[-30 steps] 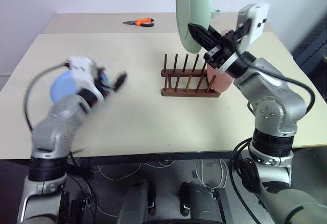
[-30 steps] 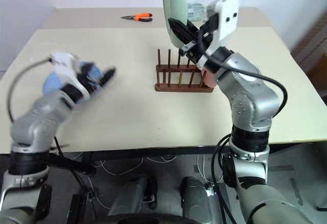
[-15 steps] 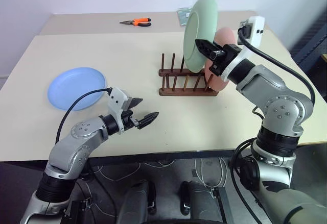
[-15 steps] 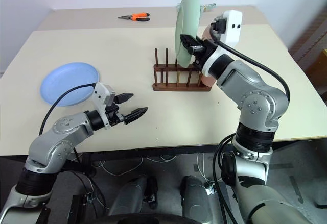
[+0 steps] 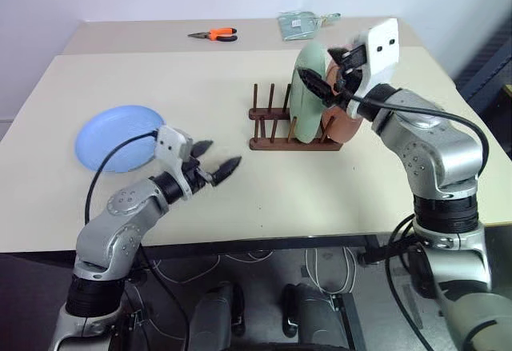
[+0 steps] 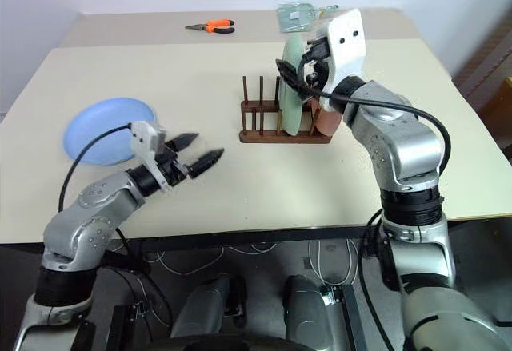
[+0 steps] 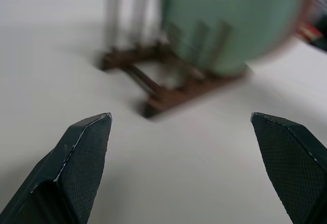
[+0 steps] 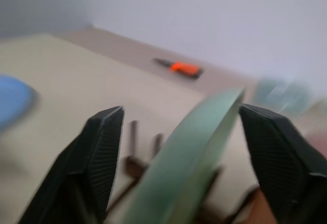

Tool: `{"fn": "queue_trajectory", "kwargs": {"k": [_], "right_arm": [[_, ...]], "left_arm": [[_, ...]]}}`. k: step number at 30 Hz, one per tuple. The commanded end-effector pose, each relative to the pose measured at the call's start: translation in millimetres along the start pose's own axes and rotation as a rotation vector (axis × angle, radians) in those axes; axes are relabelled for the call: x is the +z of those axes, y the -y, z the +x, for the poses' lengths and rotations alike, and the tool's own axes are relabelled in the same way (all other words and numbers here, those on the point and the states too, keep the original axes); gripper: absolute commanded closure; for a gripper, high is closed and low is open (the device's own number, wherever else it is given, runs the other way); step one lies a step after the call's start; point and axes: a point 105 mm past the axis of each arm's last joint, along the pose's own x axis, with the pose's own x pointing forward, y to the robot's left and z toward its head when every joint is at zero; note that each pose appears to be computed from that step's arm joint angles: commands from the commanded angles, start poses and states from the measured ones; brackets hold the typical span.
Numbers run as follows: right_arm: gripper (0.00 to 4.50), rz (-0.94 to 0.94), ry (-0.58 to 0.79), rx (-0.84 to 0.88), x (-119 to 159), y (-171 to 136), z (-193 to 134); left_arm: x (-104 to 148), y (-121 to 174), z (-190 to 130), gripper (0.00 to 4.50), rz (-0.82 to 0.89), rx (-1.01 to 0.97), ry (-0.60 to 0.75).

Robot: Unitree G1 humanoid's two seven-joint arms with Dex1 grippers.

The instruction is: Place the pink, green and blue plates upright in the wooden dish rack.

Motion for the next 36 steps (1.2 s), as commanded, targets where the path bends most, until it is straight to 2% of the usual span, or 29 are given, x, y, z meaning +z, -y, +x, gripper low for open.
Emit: {"fn": "queue_trajectory", "kwargs": {"k": [1,4,7,9,16,17,19,24,25,26,28,29,31,36], "right_arm": [[0.88,-0.228,0.137,-0.021,29,-2,-4],[0.88,-0.368,0.239,-0.035,48,-1,-8],[0.04,-0.334,0.318,0.089,59,-23,-10],[0.04,-0.316,0.325,0.156,57,-38,-10],[0.04,-0.299,0.282,0.273,34,-71,-9],[0.01,-0.303,0.278,0.279,31,-72,-8],[0.0,-0.301,0.27,0.281,29,-73,-8],[0.0,-0.311,0.244,0.281,21,-73,-8],[0.0,-0.318,0.238,0.281,19,-73,-8],[0.0,-0.322,0.225,0.292,17,-74,-8],[0.0,-0.319,0.201,0.327,12,-77,-9],[0.0,-0.332,0.19,0.351,9,-81,-9],[0.0,-0.393,0.186,0.393,5,-90,-10],[0.0,-0.563,0.182,0.462,-4,-118,10]], "left_arm": [[40,-58,-6,0.0,0.012,0.363,0.152],[46,-138,-44,0.0,0.007,0.954,0.099],[44,-164,-83,0.0,-0.03,1.264,0.051],[34,-165,-89,0.0,-0.151,1.303,0.021],[-5,-151,-73,0.0,-0.469,1.175,-0.094],[-9,-151,-73,0.25,-0.506,1.167,-0.1],[-14,-151,-73,0.85,-0.56,1.158,-0.093],[-10,-152,-72,3.36,-0.575,1.149,-0.073],[-6,-152,-70,3.89,-0.545,1.135,-0.067],[10,-149,-62,4.42,-0.453,1.08,-0.03],[43,-134,-42,4.47,-0.277,0.932,0.067],[64,-117,-29,4.47,-0.197,0.823,0.139],[88,-85,-12,4.47,-0.131,0.643,0.232],[97,-39,2,4.47,-0.019,0.438,0.223]]}}
